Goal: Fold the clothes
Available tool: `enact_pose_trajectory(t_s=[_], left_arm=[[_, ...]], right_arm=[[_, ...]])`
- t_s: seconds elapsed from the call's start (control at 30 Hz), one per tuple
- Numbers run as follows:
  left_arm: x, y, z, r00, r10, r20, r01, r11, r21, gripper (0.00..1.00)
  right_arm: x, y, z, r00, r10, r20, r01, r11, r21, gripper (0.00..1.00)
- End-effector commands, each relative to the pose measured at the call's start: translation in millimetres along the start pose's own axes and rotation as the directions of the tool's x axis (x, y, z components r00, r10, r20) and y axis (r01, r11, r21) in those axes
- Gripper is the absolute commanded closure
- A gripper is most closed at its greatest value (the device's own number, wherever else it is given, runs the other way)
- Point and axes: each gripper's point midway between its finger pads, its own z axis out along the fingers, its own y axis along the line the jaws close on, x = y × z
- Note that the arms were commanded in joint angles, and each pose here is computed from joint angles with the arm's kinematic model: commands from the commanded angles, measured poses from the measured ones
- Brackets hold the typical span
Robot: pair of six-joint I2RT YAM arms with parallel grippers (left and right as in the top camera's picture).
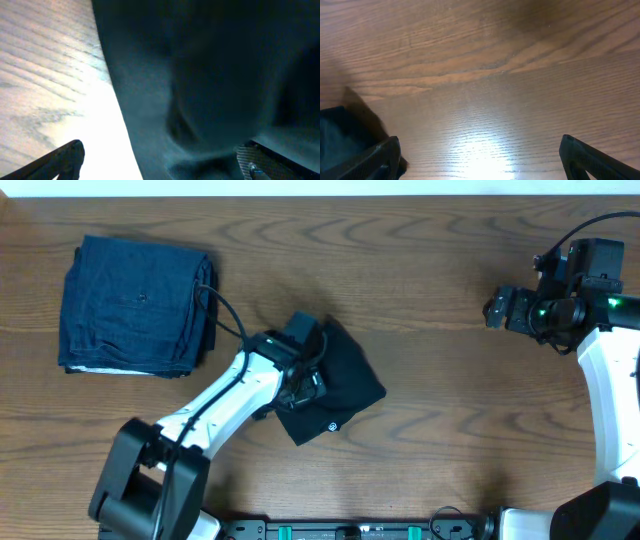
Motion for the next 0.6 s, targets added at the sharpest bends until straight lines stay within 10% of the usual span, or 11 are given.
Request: enact_pose_trajectory(t_s=[0.0,0.57], left_arm=[[-7.4,5.3,9.3,0.999,-0.032,0.035,0.033,0.999,-0.021,0.02],[-8.7,4.3,5.2,0.996,-0.029,0.083,0.026,0.999,0.037,0.01]], right_arm=[[-0.1,-2.8,-0.2,1.0,0.005,0.001,-0.005,1.0,0.007,0.01],[-0.1,-2.8,-0.2,1.0,0.005,0.001,-0.005,1.0,0.007,0.01]])
